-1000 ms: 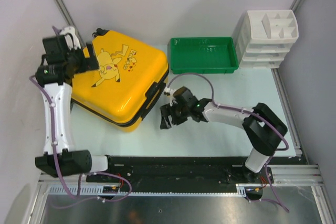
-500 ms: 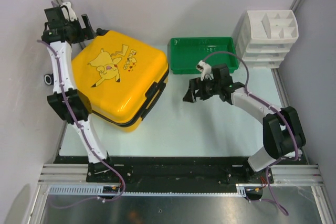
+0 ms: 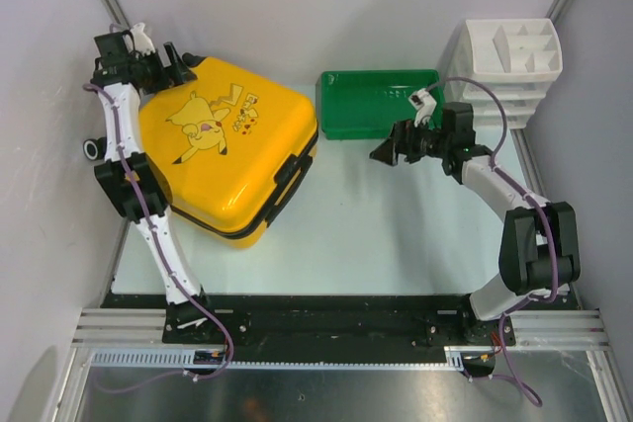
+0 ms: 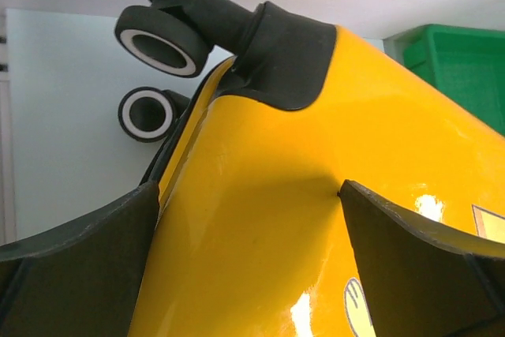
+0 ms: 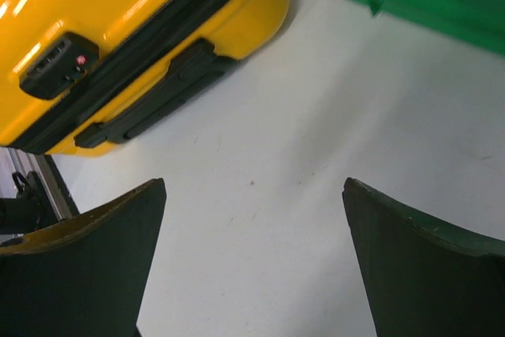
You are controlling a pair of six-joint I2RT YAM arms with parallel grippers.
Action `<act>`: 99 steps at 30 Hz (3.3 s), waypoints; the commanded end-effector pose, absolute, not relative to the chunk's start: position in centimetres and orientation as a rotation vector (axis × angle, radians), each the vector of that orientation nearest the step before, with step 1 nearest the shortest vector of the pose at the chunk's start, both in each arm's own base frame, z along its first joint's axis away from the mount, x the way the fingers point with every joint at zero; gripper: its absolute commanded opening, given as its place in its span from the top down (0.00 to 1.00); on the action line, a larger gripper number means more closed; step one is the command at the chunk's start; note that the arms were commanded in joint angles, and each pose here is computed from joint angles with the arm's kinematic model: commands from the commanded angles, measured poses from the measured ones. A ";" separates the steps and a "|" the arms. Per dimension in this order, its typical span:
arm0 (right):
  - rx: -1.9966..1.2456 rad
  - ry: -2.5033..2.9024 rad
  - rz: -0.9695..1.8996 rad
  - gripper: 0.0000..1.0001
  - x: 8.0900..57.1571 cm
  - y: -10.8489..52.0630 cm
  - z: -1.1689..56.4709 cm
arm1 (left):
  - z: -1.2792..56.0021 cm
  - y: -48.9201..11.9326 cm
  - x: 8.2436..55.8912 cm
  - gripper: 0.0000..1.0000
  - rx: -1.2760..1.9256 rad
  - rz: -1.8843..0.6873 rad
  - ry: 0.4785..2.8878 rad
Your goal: Open, take out, and arrange the luggage
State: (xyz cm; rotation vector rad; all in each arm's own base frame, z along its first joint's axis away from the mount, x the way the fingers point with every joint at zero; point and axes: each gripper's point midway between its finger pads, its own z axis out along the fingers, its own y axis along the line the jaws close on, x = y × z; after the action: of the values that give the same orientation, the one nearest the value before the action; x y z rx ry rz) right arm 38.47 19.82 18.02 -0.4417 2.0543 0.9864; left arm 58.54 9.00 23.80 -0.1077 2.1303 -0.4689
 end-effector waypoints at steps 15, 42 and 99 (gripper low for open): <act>-0.515 1.792 1.085 0.03 44.7 19.8 22.5 | 16.5 -11.4 44.8 0.19 0.429 -1.171 2.288; -0.758 2.161 1.307 0.17 33.6 31.3 13.6 | 22.4 3.1 24.5 0.00 -0.696 -0.761 2.065; -0.952 1.706 0.868 0.09 35.6 28.2 21.3 | 29.6 -18.5 48.5 0.03 0.528 -0.528 2.048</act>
State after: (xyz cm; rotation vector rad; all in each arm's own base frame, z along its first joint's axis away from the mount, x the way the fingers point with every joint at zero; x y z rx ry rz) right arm 35.28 29.54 21.34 -0.8967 1.8034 0.9392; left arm 46.45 -17.85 28.39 0.5244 2.0906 -0.5374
